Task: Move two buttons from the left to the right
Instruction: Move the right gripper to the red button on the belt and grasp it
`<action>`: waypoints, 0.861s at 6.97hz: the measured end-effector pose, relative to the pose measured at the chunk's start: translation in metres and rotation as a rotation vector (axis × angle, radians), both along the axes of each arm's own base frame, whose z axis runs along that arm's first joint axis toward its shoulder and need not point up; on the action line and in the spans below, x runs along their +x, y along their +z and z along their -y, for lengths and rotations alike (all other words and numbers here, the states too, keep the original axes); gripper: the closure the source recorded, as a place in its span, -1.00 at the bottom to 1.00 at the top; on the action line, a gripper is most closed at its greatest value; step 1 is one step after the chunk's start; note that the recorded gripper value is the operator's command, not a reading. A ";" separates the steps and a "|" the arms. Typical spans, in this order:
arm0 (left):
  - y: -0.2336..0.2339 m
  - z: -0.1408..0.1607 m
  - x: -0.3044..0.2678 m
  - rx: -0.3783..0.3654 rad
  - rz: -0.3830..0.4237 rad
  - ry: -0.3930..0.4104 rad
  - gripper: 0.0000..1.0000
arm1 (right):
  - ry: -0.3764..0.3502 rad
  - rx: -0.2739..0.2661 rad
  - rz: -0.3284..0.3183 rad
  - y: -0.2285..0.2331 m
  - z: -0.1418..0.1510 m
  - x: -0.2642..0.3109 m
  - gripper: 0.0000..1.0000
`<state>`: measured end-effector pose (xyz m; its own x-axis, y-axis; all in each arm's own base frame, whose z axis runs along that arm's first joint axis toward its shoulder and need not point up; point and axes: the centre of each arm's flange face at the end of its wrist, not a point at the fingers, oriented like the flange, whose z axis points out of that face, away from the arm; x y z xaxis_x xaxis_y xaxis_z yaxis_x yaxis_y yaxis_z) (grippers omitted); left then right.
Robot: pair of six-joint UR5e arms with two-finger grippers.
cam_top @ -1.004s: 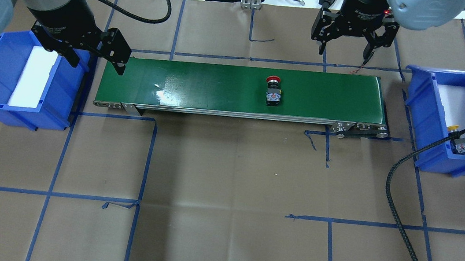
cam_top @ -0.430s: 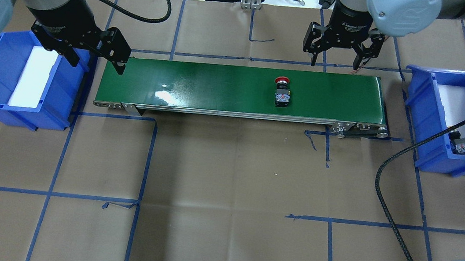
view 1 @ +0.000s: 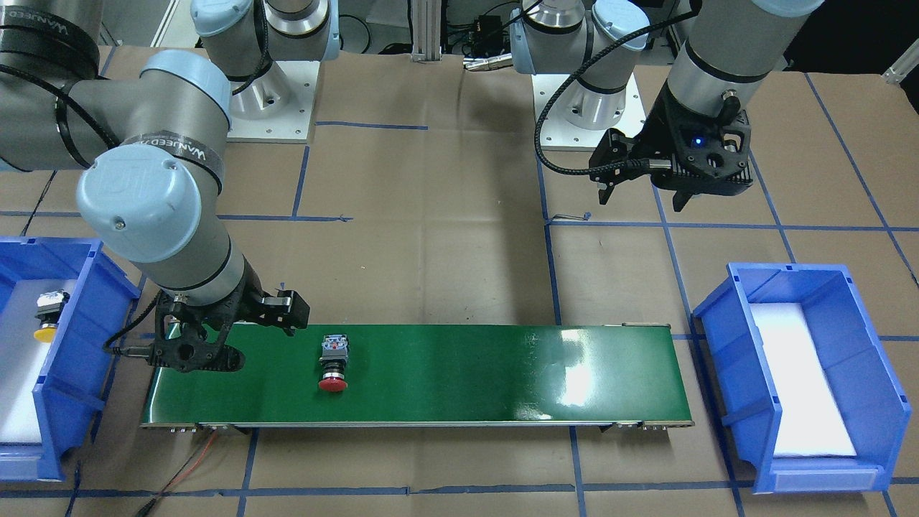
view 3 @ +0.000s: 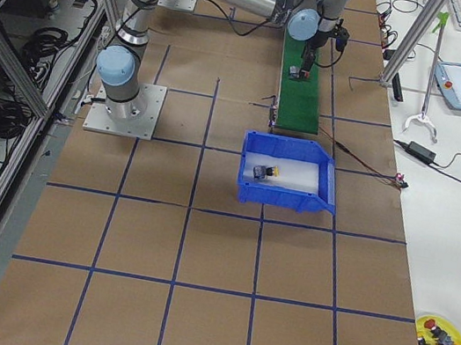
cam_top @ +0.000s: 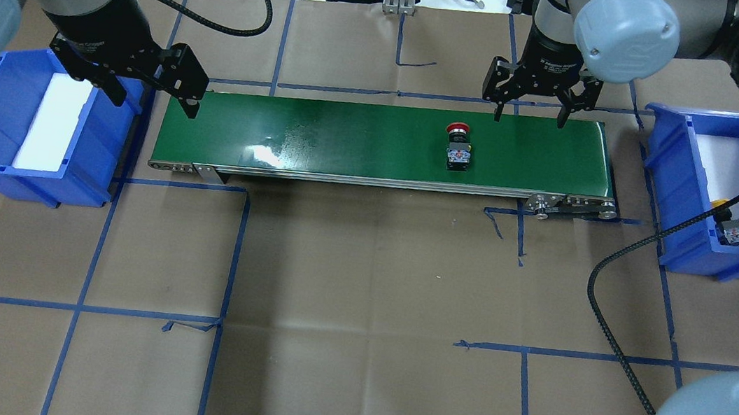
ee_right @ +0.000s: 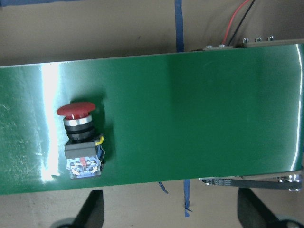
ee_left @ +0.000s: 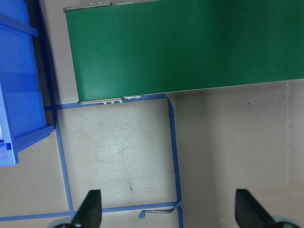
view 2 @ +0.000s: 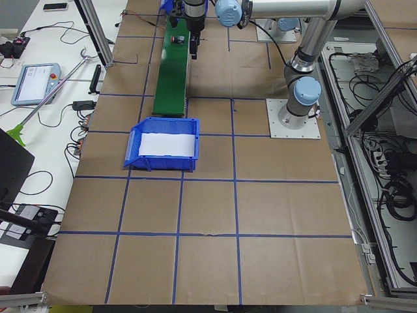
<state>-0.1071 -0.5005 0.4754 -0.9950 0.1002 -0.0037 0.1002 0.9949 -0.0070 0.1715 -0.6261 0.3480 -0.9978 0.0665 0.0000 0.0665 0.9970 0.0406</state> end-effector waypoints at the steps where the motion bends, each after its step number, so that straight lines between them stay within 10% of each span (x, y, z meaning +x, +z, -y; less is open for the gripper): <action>1: 0.000 0.000 0.000 0.000 0.000 0.000 -1.00 | 0.000 -0.041 0.053 -0.010 0.001 0.003 -0.98; 6: 0.000 0.000 0.000 -0.001 0.000 0.000 -1.00 | 0.041 0.002 0.095 -0.084 -0.014 0.005 -0.93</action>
<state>-0.1071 -0.5009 0.4758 -0.9950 0.1001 -0.0033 0.1001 0.9949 -0.0078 0.1763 -0.6121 0.2642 -0.9951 0.0256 -0.0950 0.0212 0.9987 0.0471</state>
